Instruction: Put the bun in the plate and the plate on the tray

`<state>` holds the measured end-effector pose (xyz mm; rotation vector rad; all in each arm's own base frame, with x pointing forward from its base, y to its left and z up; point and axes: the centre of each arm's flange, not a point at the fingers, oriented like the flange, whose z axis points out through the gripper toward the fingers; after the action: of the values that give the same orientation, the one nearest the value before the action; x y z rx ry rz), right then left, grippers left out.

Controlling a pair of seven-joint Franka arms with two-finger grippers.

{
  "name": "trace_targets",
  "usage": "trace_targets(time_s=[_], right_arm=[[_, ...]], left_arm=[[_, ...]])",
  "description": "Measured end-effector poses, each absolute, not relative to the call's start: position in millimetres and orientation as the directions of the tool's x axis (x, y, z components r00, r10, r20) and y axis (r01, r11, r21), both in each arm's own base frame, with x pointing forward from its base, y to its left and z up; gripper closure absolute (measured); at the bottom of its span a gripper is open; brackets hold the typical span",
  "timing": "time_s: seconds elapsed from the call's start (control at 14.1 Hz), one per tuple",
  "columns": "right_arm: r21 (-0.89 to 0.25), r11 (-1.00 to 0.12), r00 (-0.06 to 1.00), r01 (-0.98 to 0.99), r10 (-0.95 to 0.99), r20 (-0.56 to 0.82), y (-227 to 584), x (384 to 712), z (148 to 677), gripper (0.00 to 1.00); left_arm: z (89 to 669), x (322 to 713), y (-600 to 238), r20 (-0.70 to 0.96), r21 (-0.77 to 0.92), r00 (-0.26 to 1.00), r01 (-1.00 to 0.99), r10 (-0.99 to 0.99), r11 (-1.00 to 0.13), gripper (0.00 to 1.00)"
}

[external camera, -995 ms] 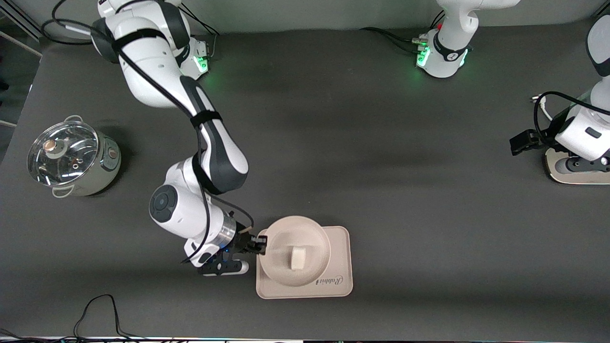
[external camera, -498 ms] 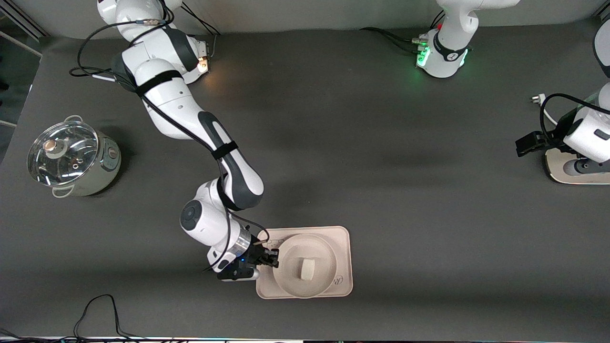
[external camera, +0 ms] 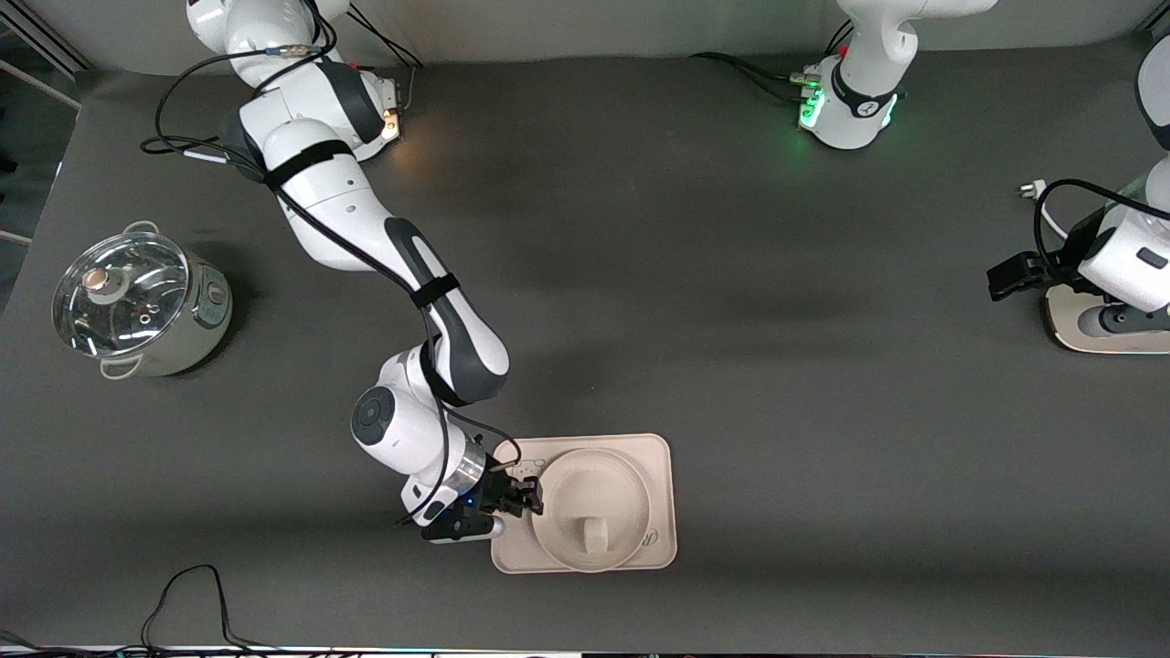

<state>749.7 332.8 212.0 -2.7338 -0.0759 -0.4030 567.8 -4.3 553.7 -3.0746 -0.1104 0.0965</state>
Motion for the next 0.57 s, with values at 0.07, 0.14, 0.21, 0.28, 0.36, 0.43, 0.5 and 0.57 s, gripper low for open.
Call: trace_targets(time_s=[0.07, 0.14, 0.21, 0.28, 0.36, 0.43, 0.5, 0.57], right_arm=[[-0.332, -0.933, 0.958, 0.136, 0.038, 0.284, 335, 750, 235, 0.38], [-0.316, -0.936, 0.959, 0.156, 0.067, 0.276, 335, 750, 262, 0.27], [-0.301, -0.939, 0.96, 0.167, 0.085, 0.266, 329, 751, 293, 0.18], [-0.288, -0.943, 0.964, 0.165, 0.093, 0.248, 316, 752, 324, 0.07], [-0.276, -0.947, 0.969, 0.164, 0.102, 0.224, 299, 752, 353, 0.0], [-0.259, -0.951, 0.972, 0.168, 0.116, 0.203, 277, 749, 380, 0.0], [-0.241, -0.955, 0.973, 0.175, 0.131, 0.189, 254, 745, 402, 0.0], [-0.224, -0.958, 0.974, 0.179, 0.14, 0.181, 232, 738, 420, 0.0]], left_arm=[[554, 568, -4, -0.06, -0.066, 0.995, 0.07, 0.074, -0.995, 0.0], [554, 568, -4, -0.06, -0.066, 0.995, 0.071, 0.075, -0.995, 0.0], [554, 568, -3, -0.06, -0.066, 0.995, 0.072, 0.076, -0.995, 0.0], [554, 568, -3, -0.06, -0.066, 0.995, 0.073, 0.077, -0.995, 0.0], [554, 568, -2, -0.06, -0.066, 0.995, 0.073, 0.077, -0.995, 0.0], [553, 568, -2, -0.061, -0.065, 0.995, 0.073, 0.077, -0.995, 0.0], [553, 568, -2, -0.061, -0.063, 0.995, 0.074, 0.078, -0.995, 0.0], [553, 568, -3, -0.062, -0.057, 0.995, 0.075, 0.078, -0.996, 0.0]])
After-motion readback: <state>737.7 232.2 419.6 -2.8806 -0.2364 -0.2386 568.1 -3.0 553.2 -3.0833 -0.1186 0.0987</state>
